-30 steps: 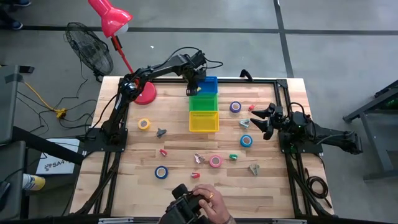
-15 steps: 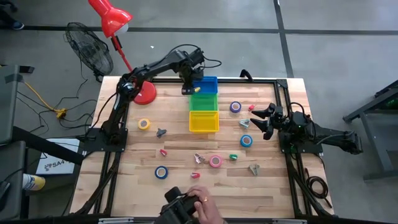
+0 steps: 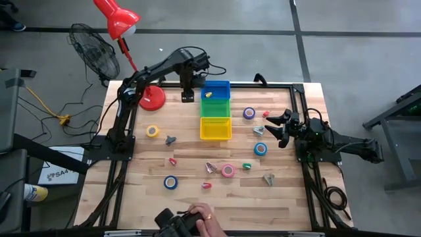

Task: Pick and place Stapler, Stapler remover, tape
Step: Put the yellow tape into the green bin

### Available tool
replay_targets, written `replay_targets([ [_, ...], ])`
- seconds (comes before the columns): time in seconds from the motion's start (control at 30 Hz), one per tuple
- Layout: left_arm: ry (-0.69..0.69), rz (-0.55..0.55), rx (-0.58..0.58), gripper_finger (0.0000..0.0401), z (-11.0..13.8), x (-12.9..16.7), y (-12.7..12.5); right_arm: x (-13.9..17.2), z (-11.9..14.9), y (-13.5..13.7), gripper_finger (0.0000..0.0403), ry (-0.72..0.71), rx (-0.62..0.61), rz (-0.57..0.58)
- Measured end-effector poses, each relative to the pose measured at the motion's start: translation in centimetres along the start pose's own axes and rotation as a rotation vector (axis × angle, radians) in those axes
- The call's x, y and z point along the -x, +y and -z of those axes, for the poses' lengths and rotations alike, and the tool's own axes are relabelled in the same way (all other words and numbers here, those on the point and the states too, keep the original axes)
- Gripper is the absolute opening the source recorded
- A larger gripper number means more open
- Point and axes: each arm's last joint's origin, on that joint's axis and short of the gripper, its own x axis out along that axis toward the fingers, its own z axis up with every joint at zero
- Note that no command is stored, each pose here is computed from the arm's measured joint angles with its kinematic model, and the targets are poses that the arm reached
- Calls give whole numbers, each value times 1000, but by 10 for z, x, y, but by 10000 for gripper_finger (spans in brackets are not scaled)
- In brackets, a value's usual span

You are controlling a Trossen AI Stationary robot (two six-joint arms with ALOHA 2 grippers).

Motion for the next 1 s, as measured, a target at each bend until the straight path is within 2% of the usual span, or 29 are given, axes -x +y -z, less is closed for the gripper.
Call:
replay_targets([
  [0.13, 80, -14, 50, 182, 8, 4, -3, 0, 0, 0, 223, 0, 0, 0],
  [0.3, 99, -18, 128, 182, 22, 2, -11, 0, 0, 0, 222, 0, 0, 0],
  [0.43, 127, -10, 198, 182, 41, -10, -22, 0, 0, 0, 222, 0, 0, 0],
  [0.63, 61, 15, 314, 182, 73, -26, -47, 0, 0, 0, 222, 0, 0, 0],
  [1.0, 145, 22, 532, 182, 127, -62, -89, 0, 0, 0, 222, 0, 0, 0],
])
